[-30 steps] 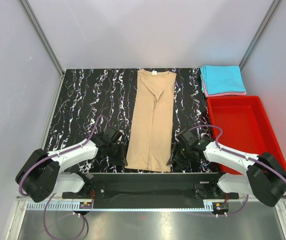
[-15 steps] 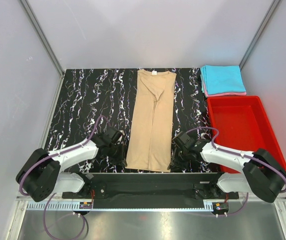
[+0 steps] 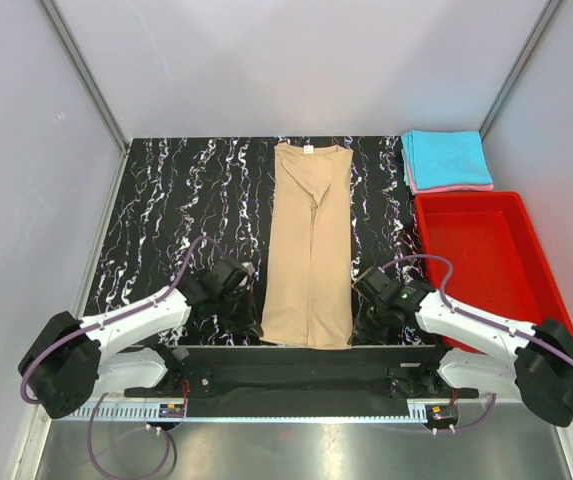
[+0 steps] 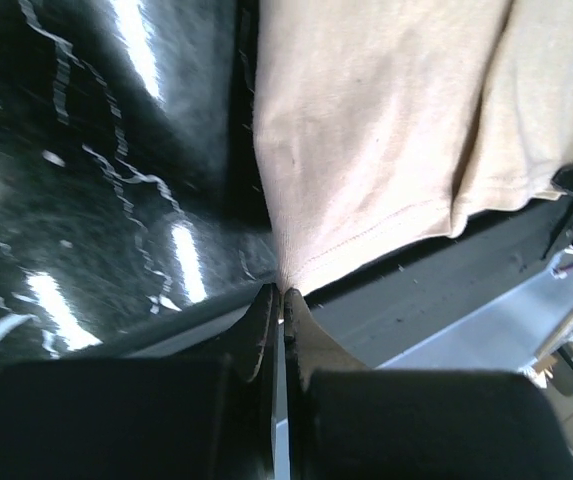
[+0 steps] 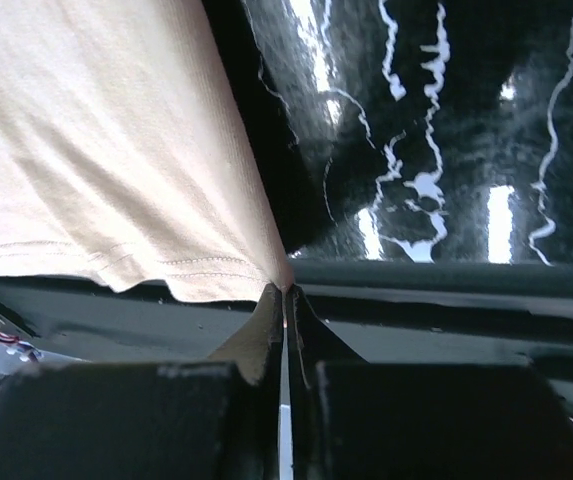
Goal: Fold and stack the t-shirts
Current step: Fold the tshirt
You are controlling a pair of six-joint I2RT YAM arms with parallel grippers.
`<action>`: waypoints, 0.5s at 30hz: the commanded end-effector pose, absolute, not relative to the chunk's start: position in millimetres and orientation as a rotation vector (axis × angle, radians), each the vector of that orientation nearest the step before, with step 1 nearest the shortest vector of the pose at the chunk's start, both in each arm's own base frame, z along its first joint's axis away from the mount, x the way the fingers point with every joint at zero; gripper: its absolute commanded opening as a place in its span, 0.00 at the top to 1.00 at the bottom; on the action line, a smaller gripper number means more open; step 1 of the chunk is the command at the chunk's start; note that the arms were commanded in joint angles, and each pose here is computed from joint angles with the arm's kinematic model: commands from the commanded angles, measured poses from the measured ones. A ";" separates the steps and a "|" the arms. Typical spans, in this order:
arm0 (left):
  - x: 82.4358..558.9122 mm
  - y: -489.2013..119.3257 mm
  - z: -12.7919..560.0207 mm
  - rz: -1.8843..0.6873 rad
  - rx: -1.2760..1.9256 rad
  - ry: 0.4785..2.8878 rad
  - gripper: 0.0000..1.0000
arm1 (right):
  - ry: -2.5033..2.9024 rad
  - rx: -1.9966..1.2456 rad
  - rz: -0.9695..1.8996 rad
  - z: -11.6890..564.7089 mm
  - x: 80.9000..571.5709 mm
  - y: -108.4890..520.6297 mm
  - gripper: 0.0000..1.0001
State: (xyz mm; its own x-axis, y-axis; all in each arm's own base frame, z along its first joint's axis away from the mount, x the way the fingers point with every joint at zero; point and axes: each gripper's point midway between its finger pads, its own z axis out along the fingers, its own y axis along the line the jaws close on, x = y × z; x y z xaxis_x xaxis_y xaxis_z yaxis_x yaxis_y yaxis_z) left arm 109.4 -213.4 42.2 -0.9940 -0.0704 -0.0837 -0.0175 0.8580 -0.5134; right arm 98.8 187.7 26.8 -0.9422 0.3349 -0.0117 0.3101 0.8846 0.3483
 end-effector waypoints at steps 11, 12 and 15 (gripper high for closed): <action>128.1 -243.1 62.5 -0.846 -0.064 2.946 1.00 | 2.939 0.300 0.391 54.7 120.2 184.2 1.00; 131.4 -241.7 59.1 -0.819 -0.063 2.957 1.00 | 2.936 0.280 0.370 56.5 126.5 187.2 1.00; 147.2 -241.3 59.1 -0.771 -0.075 2.955 1.00 | 2.940 0.210 0.321 58.0 137.7 191.8 1.00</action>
State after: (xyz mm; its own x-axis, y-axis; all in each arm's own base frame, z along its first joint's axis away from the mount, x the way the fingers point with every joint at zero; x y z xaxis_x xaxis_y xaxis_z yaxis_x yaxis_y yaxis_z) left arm 125.7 -235.2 49.1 -0.9973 -0.0685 -0.0249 -0.0478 0.8722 -0.4868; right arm 122.3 190.6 51.4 -0.9691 0.2272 -0.0958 0.1944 0.9430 0.2703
